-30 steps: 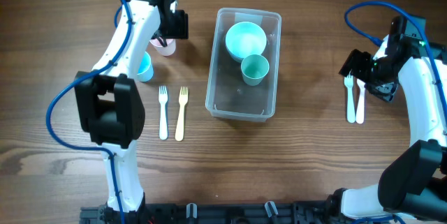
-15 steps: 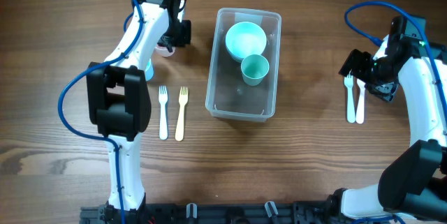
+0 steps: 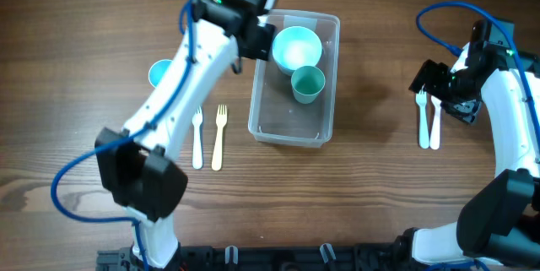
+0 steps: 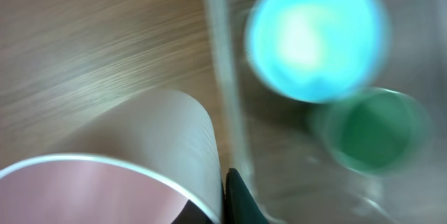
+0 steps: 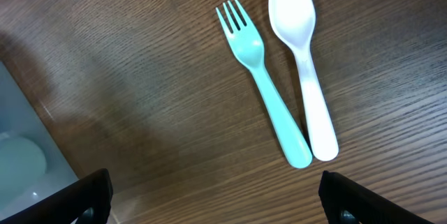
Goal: Pack container
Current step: 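Place the pink cup into the green cup in the container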
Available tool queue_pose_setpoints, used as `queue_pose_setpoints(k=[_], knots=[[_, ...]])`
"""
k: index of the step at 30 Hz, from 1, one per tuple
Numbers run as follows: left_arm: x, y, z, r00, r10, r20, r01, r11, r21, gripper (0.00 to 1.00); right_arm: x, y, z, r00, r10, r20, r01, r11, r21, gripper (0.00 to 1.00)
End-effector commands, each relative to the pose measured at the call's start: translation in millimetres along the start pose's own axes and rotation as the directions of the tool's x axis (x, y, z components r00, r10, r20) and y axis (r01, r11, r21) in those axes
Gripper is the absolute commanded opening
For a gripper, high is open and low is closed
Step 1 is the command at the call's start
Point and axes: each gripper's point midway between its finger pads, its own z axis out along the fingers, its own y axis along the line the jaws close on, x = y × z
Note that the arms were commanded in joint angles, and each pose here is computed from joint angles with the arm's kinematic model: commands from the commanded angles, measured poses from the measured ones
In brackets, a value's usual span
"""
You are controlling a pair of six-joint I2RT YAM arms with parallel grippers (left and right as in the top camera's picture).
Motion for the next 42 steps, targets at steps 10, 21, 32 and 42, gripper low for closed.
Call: queue_pose_setpoints(k=[10,21,32,42], knots=[[18,-140,-20,0.989,0.126,0.077,-0.137,0.978,0.156,0.04,7,3,4,0.999,-0.005,-0.035,0.004,1.0,-0.007,0.98],[36,-161,28,0.985,0.171,-0.01,-0.168,0.974,0.154,0.04,7,3,4,0.999,-0.004,-0.035,0.004,1.0,-0.007,0.98],[27,-157,27,0.986,0.163,0.025,-0.165,0.978,0.124,0.47,8,2,4,0.999,-0.004,-0.039,0.004,1.0,-0.007,0.98],[8,-31,-15,0.999,-0.052,0.011,0.052,0.999,0.016,0.34,7,2,4,0.999,-0.005,-0.039,0.004,1.0,-0.006,0.98]])
